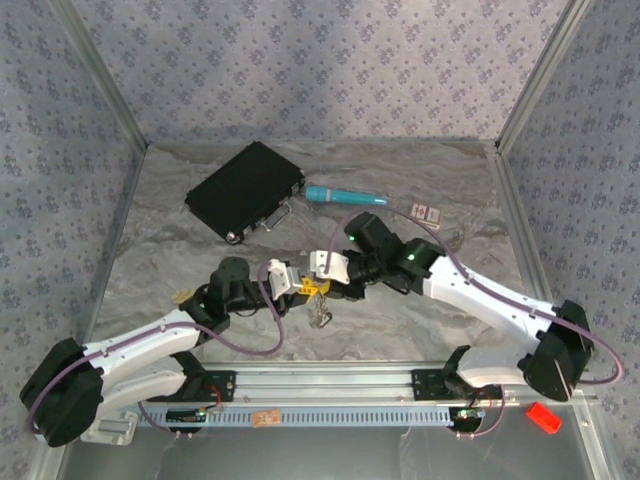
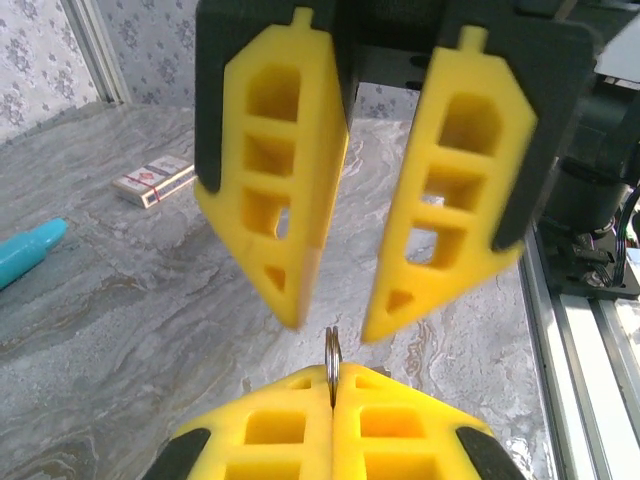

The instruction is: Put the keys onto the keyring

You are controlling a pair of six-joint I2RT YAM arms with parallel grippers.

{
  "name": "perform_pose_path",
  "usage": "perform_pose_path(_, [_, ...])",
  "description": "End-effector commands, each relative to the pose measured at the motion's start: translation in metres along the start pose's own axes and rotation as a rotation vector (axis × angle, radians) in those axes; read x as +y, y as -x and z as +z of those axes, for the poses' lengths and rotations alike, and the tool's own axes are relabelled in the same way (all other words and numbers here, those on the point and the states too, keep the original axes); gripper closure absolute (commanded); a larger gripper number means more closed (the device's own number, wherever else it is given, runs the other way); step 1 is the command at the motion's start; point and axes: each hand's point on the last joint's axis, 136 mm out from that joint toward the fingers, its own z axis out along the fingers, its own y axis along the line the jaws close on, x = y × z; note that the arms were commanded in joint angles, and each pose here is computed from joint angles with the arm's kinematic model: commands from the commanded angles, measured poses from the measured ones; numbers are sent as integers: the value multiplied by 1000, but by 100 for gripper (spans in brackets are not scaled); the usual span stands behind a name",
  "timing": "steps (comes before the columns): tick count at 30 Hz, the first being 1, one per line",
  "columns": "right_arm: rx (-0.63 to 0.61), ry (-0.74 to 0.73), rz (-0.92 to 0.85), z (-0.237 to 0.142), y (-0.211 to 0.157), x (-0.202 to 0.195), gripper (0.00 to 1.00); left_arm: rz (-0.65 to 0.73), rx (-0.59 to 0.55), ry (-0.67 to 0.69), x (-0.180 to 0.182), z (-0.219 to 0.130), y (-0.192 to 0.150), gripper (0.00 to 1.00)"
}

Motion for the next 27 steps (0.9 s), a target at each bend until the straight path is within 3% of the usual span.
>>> perform_pose_path(1, [-163, 10, 99, -9, 12, -2, 71, 23, -100, -1, -3, -4, 20, 100])
perform_pose_path(8, [-254, 21, 191, -2, 8, -3, 69, 8, -131, -4, -3, -4, 22, 100])
perform_pose_path(14, [-256, 61, 205, 5, 6, 1, 70, 8, -135, -6, -3, -3, 22, 100])
perform_pose_path(17, [-254, 65, 206, 6, 6, -1, 77, 8, -137, -8, -3, -3, 22, 100])
perform_pose_path(22, [-244, 76, 202, 5, 6, 1, 99, 6, -136, -5, -3, -3, 22, 100])
perform_pose_path(24, [-237, 77, 191, 2, 7, 0, 100, 6, -129, 2, -2, -3, 21, 99])
perform_pose_path(27, [-210, 80, 167, -1, 7, 2, 100, 5, -109, 10, 0, -3, 20, 85])
